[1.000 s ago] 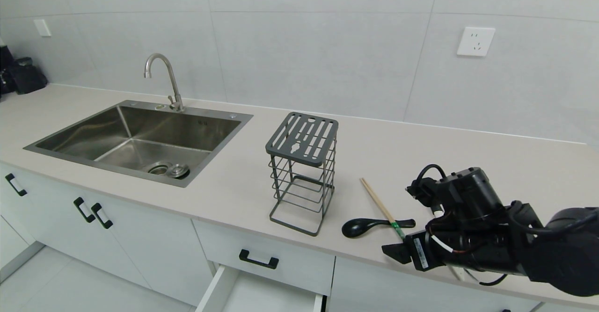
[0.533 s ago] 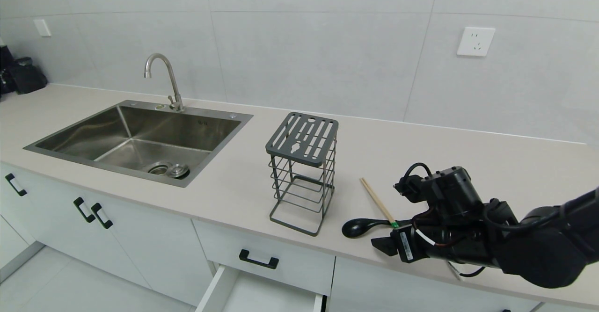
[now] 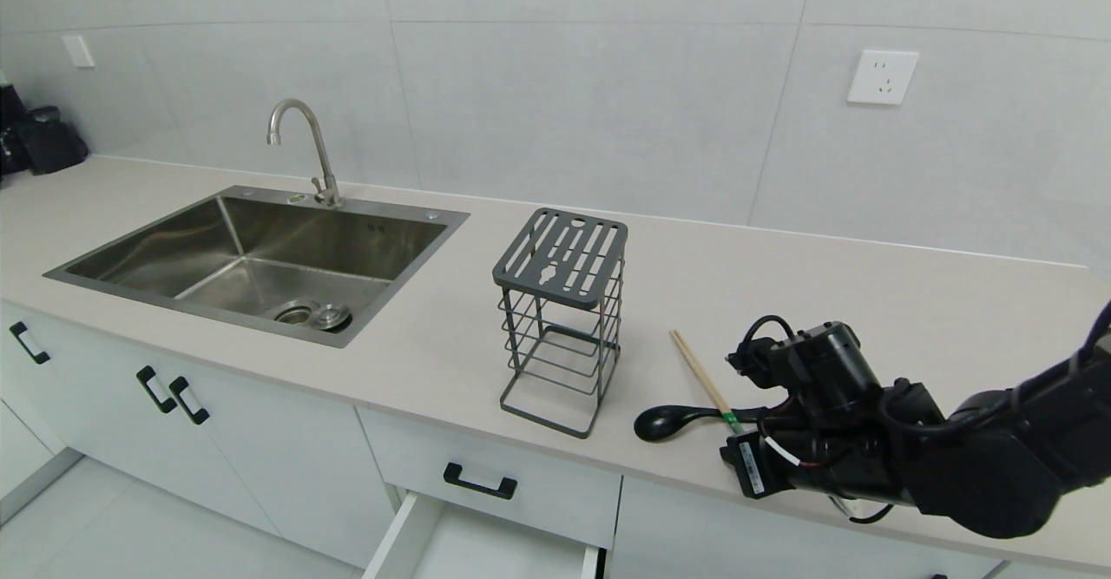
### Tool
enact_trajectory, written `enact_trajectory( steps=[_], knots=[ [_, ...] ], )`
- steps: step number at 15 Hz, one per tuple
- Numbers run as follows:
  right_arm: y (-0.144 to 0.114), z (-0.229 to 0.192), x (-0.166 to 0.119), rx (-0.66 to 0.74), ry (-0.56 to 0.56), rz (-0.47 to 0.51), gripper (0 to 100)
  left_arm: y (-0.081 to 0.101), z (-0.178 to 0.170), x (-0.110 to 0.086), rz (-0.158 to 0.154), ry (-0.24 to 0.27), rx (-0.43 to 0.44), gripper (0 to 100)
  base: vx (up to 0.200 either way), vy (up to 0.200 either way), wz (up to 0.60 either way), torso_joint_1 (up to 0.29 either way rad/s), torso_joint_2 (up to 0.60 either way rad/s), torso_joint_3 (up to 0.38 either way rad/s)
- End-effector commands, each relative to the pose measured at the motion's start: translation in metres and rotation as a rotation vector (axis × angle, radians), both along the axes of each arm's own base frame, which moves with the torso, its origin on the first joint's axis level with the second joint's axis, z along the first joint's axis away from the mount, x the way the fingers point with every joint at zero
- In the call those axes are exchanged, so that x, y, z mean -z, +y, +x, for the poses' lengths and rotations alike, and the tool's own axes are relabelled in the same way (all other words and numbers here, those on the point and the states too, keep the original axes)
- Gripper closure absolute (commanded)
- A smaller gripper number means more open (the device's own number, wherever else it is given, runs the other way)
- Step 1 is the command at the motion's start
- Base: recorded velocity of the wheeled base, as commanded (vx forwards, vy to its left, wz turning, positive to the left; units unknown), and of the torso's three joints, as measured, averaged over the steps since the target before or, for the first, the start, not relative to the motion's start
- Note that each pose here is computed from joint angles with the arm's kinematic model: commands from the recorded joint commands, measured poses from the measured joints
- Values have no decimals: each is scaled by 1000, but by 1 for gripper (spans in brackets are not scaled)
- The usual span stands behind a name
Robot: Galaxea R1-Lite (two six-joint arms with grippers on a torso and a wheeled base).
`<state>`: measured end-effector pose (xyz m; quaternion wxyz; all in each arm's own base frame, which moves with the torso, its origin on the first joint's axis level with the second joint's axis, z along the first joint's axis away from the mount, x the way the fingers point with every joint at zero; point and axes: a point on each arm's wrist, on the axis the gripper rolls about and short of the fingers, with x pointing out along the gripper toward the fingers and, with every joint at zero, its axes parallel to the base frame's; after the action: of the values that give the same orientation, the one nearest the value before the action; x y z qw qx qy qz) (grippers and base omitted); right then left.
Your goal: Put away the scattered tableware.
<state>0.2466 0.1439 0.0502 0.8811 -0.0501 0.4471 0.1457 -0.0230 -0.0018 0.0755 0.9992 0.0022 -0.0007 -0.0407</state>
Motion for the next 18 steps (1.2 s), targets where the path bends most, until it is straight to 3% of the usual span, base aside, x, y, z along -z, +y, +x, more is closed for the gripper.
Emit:
enact_trajectory(
  steps=[1,6,12,16,18],
  knots=[
    [-1,0,0,6,-1,-4,100,0,0,0,0,1,0,0,0,0,0,0,0,0],
    [-9,5,-5,46,-24,-1,100,0,0,0,0,1,0,0,0,0,0,0,0,0],
    [-29,-23,-65,65,-209,111,100,0,0,0,0,1,0,0,0,0,0,0,0,0],
    [-54,-74,-112,-59,-523,315,100,0,0,0,0,1,0,0,0,0,0,0,0,0],
    [-56,-85,-127,-205,-628,278,100,0,0,0,0,1,0,0,0,0,0,0,0,0]
  ],
)
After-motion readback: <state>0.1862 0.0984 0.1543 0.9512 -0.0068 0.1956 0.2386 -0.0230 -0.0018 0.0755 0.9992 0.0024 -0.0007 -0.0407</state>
